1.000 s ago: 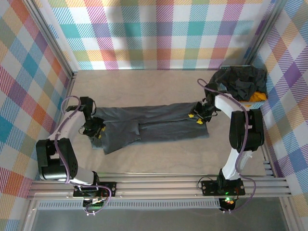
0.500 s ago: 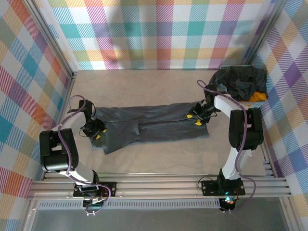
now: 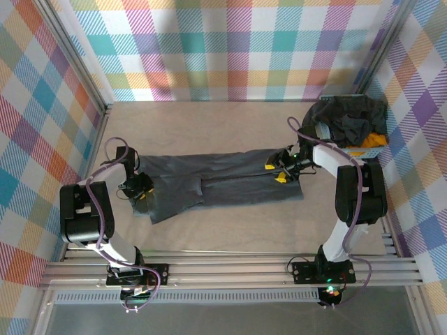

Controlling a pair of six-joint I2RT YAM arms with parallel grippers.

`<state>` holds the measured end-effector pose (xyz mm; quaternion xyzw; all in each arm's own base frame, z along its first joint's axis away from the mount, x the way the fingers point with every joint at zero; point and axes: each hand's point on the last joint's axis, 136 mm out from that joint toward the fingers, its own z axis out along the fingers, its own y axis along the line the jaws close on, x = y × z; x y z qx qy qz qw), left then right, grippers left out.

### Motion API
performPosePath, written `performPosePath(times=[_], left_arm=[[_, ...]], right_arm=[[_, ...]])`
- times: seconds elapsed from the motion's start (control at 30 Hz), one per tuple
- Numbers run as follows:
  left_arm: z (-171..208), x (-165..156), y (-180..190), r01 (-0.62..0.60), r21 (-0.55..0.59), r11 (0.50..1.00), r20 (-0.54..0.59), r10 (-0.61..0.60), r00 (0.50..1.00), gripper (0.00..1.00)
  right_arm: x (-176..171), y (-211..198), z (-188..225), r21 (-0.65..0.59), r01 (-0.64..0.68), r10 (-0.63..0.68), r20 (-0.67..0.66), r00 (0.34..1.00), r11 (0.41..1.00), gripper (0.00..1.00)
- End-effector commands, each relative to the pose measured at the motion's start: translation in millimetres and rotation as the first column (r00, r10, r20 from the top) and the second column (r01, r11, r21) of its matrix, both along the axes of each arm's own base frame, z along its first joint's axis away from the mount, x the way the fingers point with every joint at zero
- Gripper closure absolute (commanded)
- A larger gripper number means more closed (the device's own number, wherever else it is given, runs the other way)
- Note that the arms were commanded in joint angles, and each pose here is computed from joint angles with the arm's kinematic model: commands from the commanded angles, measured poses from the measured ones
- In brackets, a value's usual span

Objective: Fold and stack the t-shirts

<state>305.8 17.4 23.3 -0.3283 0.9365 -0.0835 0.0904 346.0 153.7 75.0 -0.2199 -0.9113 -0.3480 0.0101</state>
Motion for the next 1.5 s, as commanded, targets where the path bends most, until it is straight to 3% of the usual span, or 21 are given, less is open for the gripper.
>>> performPosePath(times=[0.0,0.3,0.7,0.87,1.17,1.3,1.47], left_arm=[[1,1,2,0.000,0.000,1.000,0.020,0.000,1.000,0.78],[19,-14,0,-0.014,-0.004,1.000,0.015,0.014,1.000,1.00],[58,16,11,-0.207,-0.010,0.978,0.017,0.207,0.978,1.00],[65,35,17,-0.203,0.014,0.979,-0.020,0.203,0.979,1.00],[44,63,30,-0.178,0.070,0.981,-0.061,0.183,0.981,1.00],[43,64,44,-0.191,0.153,0.970,-0.059,0.201,0.978,1.00],[98,48,38,-0.256,0.258,0.932,0.139,0.226,0.964,0.78]], right_arm=[[-3,6,9,0.039,-0.001,0.001,0.006,1.000,0.999,0.43],[-12,-3,-9,-0.030,0.003,-0.005,-0.063,0.998,1.000,0.45],[-13,-5,-14,-0.059,-0.015,0.010,-0.079,0.997,0.998,0.45],[-13,-6,-12,-0.066,-0.018,0.013,-0.073,0.997,0.998,0.46],[-18,-7,-8,-0.076,-0.026,0.022,-0.061,0.998,0.997,0.45],[-16,-9,-4,-0.086,-0.027,0.024,-0.036,0.999,0.996,0.46],[-2,-17,9,-0.156,-0.041,0.047,0.038,0.998,0.987,0.46]])
